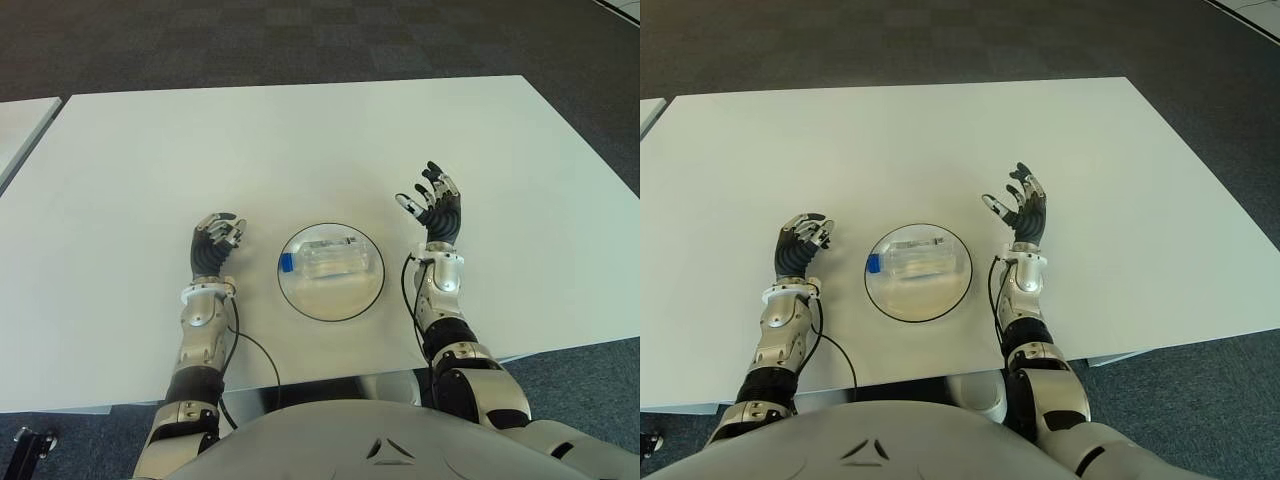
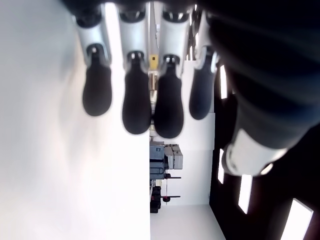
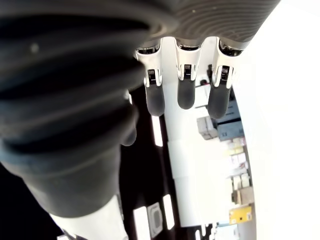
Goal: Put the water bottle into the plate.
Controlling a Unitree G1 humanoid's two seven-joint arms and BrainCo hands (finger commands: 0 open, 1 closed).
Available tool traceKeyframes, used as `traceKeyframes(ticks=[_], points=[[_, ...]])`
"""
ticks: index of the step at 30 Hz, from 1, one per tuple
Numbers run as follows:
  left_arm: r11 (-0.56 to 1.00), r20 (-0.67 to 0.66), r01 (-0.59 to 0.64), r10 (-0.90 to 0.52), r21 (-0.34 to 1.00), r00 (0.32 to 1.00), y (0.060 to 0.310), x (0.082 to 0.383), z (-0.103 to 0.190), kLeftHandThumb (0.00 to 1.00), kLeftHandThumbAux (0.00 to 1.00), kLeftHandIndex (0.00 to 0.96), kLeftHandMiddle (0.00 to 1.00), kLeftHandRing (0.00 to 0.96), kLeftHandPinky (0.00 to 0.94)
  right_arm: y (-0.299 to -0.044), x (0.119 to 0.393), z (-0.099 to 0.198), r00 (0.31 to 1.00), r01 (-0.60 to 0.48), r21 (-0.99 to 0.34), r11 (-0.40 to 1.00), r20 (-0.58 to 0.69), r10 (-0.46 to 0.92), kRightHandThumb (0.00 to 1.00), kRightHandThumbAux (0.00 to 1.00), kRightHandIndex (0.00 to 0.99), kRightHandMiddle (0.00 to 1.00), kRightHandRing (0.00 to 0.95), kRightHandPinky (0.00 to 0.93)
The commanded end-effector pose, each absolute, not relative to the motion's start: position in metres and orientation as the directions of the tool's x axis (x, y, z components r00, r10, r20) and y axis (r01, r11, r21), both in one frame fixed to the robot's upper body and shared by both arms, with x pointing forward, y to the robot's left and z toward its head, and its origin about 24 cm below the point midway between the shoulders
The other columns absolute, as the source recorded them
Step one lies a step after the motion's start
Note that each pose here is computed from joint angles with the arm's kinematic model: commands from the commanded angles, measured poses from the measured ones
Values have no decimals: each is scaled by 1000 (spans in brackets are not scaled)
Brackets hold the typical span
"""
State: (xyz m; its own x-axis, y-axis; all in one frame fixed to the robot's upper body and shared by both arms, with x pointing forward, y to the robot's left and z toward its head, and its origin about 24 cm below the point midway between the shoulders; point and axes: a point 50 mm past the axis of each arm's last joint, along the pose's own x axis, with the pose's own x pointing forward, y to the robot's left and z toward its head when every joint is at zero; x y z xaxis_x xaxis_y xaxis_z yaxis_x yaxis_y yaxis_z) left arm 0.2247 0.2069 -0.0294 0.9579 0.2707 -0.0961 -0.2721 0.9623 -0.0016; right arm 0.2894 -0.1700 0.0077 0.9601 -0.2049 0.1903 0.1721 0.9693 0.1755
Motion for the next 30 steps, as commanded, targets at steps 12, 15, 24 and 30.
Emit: traceKeyframes(ticks=[12,15,24,30], points=[[962,-156,-273,269,-2,950,207,219,-39,708,712,436,678,657,639,-169,289,-11,989,138,156,978,39,-146,702,736,425,486,483,511],[962,-155,-273,269,-2,950,206,219,-39,708,712,436,677,656,638,-168,288,-13,990,137,152,979,20,-142,703,735,427,497,499,525],[962,-146,-272,269,1,952,206,219,-39,708,712,436,679,659,645,-167,287,-17,988,157,124,980,-18,-156,705,733,431,514,539,583],[963,-145,-268,266,8,953,206,218,-40,708,712,436,682,663,649,-165,286,-20,984,177,102,979,-47,-173,705,731,434,543,575,625]])
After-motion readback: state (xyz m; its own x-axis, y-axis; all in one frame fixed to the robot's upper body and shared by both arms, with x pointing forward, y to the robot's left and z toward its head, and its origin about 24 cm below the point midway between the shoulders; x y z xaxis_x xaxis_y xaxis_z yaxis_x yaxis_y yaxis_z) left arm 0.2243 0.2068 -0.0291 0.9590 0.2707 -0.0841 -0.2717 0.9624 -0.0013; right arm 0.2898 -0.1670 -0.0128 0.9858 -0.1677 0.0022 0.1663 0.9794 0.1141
